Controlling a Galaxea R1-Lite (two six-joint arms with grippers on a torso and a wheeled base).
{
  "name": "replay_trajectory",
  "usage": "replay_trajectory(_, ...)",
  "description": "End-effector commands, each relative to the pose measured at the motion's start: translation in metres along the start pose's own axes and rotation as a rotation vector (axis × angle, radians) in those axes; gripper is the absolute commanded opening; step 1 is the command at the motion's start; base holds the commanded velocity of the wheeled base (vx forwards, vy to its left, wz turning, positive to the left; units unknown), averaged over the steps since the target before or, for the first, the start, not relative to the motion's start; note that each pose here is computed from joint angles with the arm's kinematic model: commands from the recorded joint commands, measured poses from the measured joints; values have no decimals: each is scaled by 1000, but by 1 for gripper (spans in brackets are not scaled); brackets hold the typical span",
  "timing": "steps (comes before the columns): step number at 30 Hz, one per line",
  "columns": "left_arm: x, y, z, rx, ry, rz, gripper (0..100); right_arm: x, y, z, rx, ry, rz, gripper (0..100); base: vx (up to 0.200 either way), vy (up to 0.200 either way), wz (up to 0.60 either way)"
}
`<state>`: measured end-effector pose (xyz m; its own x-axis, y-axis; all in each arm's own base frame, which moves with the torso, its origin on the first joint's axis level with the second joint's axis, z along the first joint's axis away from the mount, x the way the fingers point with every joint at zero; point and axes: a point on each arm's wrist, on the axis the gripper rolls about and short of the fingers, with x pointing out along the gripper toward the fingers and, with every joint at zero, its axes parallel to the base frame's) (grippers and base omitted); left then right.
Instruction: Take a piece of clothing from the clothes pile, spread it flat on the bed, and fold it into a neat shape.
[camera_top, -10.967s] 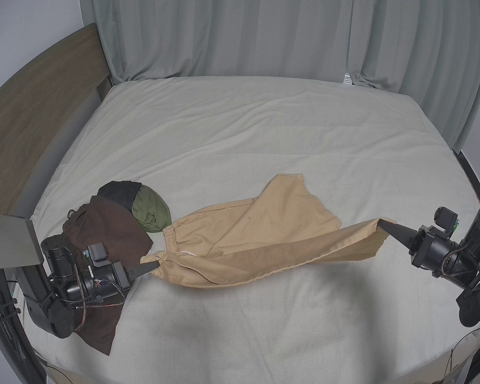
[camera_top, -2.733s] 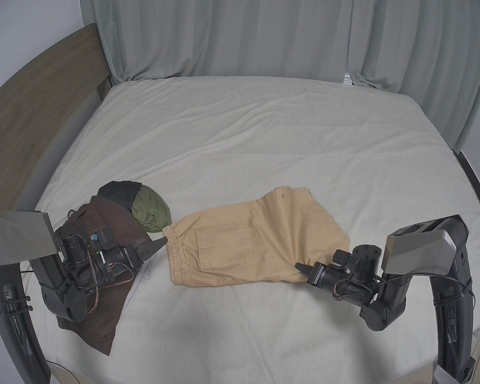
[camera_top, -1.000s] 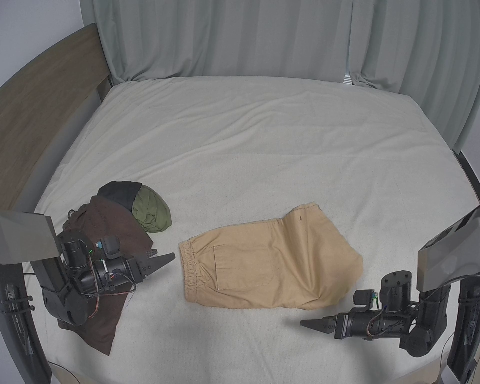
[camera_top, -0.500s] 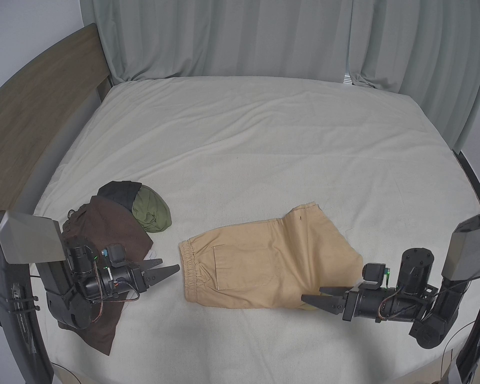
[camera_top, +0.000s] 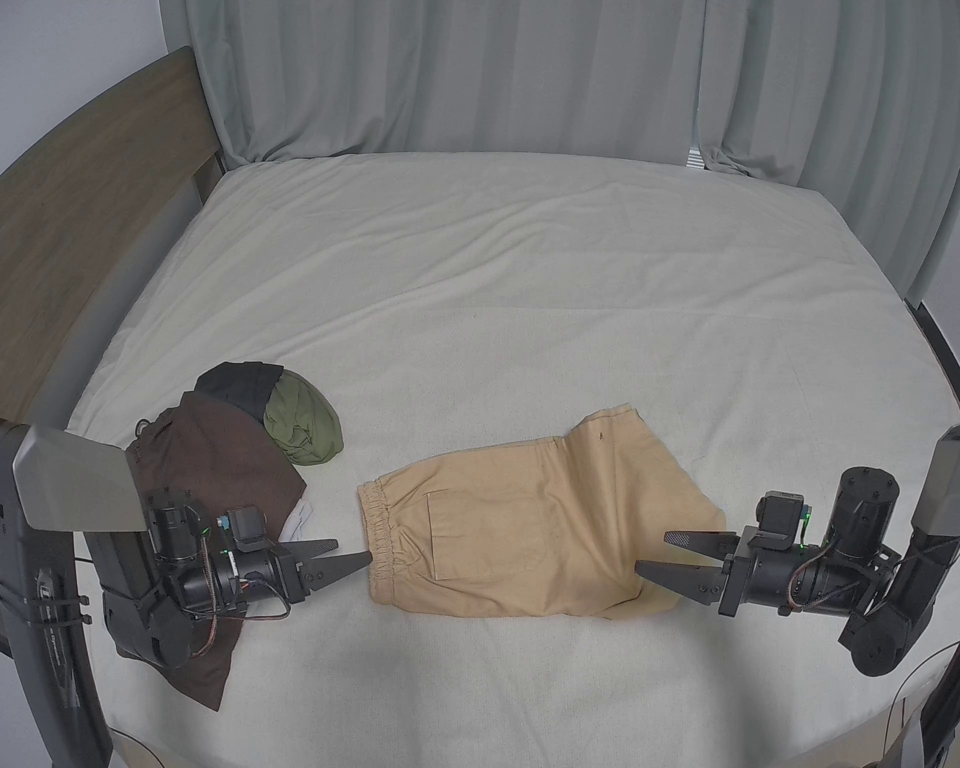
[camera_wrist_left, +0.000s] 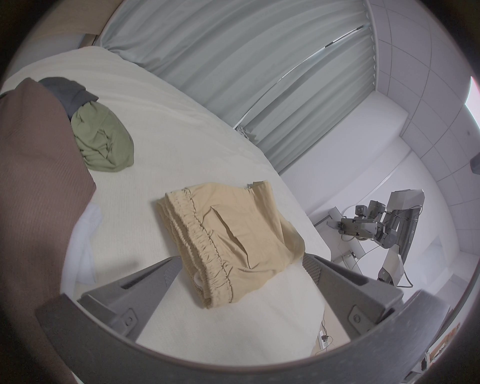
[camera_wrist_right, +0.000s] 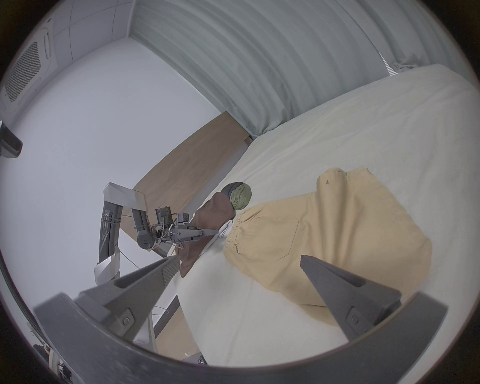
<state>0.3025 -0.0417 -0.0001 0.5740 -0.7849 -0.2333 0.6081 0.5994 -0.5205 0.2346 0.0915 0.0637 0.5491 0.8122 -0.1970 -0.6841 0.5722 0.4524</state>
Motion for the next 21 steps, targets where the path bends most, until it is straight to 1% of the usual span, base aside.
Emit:
replay_trajectory(1, 4, 5, -9, -23, 23, 3, 100, -1, 0, 2, -6, -8, -3, 100, 0, 0, 0)
replay_trajectory(10, 12, 14, -23, -57, 60, 4, 100, -3, -1, 4, -12, -18, -11, 100, 0, 0, 0)
replay_trajectory(11, 14, 17, -28, -66, 70, 6, 100, -3, 0, 4, -14, -20, -10, 100, 0, 0, 0)
replay_trajectory(17, 19, 25, -34, -79, 80, 10, 100, -3, -1, 4, -12, -18, -11, 100, 0, 0, 0)
replay_trajectory(21, 26, 31, -43, -89, 97, 15, 100, -3, -1, 4, -12, -18, -11, 100, 0, 0, 0)
